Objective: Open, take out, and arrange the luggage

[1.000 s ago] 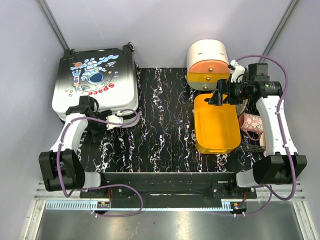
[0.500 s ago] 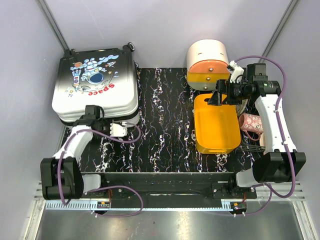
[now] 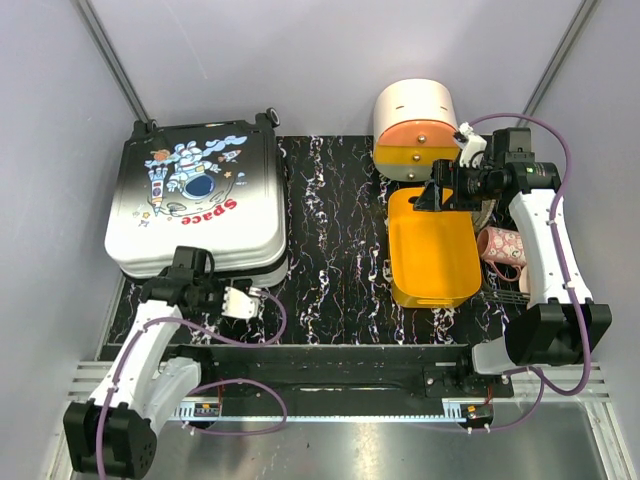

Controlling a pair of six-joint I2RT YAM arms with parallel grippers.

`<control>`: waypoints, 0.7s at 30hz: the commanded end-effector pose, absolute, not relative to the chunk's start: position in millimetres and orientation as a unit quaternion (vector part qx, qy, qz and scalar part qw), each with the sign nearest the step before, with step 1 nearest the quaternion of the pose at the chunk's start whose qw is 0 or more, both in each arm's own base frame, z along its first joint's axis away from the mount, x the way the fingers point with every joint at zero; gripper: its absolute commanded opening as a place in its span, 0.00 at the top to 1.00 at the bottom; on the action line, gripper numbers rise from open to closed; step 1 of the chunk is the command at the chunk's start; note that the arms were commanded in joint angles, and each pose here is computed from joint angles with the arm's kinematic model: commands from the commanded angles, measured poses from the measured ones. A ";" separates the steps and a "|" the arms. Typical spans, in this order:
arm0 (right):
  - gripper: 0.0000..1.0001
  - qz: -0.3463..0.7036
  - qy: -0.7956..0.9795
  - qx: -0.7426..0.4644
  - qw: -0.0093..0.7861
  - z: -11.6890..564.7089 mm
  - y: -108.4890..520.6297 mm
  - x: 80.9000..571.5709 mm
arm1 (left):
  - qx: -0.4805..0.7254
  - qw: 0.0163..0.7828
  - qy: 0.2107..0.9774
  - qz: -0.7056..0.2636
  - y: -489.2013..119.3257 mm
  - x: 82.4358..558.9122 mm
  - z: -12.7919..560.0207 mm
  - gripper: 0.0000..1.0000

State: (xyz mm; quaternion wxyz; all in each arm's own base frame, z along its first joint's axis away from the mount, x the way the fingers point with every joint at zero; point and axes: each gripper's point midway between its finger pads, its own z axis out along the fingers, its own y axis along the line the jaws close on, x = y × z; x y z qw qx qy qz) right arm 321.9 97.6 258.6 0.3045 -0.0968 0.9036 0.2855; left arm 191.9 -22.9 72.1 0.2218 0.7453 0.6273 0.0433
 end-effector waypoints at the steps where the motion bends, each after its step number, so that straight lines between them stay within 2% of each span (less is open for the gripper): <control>1: 0.00 0.299 0.894 -0.108 0.315 267.6 104.1 319.0 | 0.774 0.239 0.585 -0.049 -51.1 142.8 98.1 0.51; 2: 0.00 0.299 0.893 -0.111 0.317 267.8 104.5 319.5 | 0.768 0.283 0.572 -0.048 -63.2 149.6 128.3 0.38; 4: 0.00 0.297 0.894 -0.110 0.318 267.4 103.6 320.7 | 0.744 0.321 0.583 -0.067 -75.0 144.3 161.9 0.23; 5: 0.00 0.296 0.894 -0.110 0.319 267.0 103.1 322.9 | 0.731 0.369 0.571 -0.066 -85.9 148.9 200.4 0.08; 7: 0.00 0.301 0.891 -0.122 0.317 267.3 113.2 323.4 | 0.696 0.377 0.602 -0.102 -93.4 143.1 226.0 0.05; 8: 0.00 0.303 0.890 -0.123 0.318 267.8 114.3 324.8 | 0.677 0.410 0.603 -0.100 -98.6 148.0 259.8 0.03; 10: 0.00 0.305 0.889 -0.128 0.317 268.3 119.4 327.2 | 0.600 0.409 0.673 -0.140 -103.7 161.0 282.4 0.01; 11: 0.00 0.304 0.888 -0.131 0.319 269.2 121.4 328.8 | 0.567 0.433 0.690 -0.120 -100.4 174.7 310.1 0.01; 12: 0.00 0.304 0.887 -0.135 0.320 269.4 123.5 329.5 | 0.489 0.437 0.743 -0.138 -102.0 198.1 319.5 0.01; 14: 0.00 0.300 0.887 -0.143 0.319 268.1 128.8 332.0 | 0.402 0.458 0.784 -0.116 -90.4 223.3 345.8 0.01; 17: 0.00 0.296 0.885 -0.163 0.319 267.7 137.9 333.9 | 0.299 0.486 0.816 -0.094 -63.3 272.6 369.0 0.01; 21: 0.00 0.288 0.883 -0.187 0.321 265.5 147.7 334.5 | 0.131 0.480 0.862 -0.103 -4.9 335.3 370.3 0.01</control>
